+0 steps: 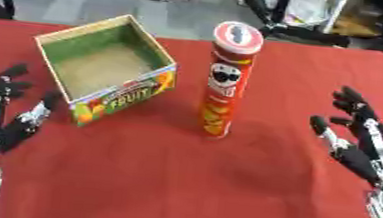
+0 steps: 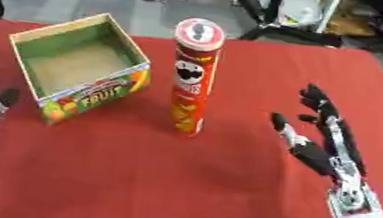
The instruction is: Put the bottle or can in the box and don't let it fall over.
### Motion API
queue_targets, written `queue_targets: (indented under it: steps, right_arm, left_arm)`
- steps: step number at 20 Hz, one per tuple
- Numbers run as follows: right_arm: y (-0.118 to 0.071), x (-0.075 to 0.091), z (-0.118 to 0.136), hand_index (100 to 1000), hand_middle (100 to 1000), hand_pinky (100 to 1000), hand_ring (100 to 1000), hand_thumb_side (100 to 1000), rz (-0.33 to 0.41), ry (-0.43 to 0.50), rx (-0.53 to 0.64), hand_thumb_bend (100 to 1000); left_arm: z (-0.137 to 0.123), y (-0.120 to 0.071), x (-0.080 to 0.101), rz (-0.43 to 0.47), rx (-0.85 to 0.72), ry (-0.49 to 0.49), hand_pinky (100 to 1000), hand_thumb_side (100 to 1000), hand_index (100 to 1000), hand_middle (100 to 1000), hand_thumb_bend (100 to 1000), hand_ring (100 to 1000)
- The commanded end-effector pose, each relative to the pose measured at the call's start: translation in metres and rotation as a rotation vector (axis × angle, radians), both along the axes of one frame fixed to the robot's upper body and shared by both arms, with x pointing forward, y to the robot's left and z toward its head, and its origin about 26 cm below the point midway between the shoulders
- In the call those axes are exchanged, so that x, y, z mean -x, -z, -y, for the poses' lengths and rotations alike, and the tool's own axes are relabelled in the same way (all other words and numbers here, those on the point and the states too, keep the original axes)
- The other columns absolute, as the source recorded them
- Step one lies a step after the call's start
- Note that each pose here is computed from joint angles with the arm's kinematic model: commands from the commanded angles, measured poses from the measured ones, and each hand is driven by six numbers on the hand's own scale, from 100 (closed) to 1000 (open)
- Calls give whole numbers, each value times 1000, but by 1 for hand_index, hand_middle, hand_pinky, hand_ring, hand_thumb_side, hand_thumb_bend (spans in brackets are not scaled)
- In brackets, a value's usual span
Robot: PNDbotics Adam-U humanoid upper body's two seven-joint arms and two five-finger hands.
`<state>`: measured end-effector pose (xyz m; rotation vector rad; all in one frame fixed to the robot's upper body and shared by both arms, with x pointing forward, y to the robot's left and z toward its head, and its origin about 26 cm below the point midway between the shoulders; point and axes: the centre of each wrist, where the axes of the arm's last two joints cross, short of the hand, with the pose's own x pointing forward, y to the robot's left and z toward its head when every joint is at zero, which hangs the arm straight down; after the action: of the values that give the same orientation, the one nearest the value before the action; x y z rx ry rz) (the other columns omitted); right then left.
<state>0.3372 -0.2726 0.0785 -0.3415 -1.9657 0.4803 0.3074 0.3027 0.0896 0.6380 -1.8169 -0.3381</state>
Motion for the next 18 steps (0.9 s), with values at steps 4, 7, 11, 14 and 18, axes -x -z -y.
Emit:
queue_targets:
  steps: [4, 7, 11, 14, 18]
  right_arm:
    - [-11, 0, 4, 992, 886, 786, 920, 602, 26, -26, 38, 528]
    - [-11, 0, 4, 994, 887, 787, 921, 602, 20, -39, 49, 542]
    - [-13, -2, 3, 996, 889, 786, 922, 611, 15, -62, 73, 614]
    - [-15, -5, 1, 994, 883, 784, 920, 603, 7, -92, 101, 688]
    - [-19, -15, -5, 992, 883, 781, 918, 659, -6, -146, 130, 695]
  left_arm:
    - [1, -7, 0, 21, 0, 11, 835, 750, 934, 858, 688, 813]
    - [1, -6, 0, 19, -1, 15, 836, 750, 934, 859, 687, 814]
    - [1, -6, 0, 18, 1, 15, 836, 752, 934, 859, 685, 814]
    - [1, -6, 0, 19, 3, 18, 836, 755, 934, 860, 682, 814]
    - [2, -6, 0, 18, 3, 23, 835, 762, 935, 860, 675, 814]
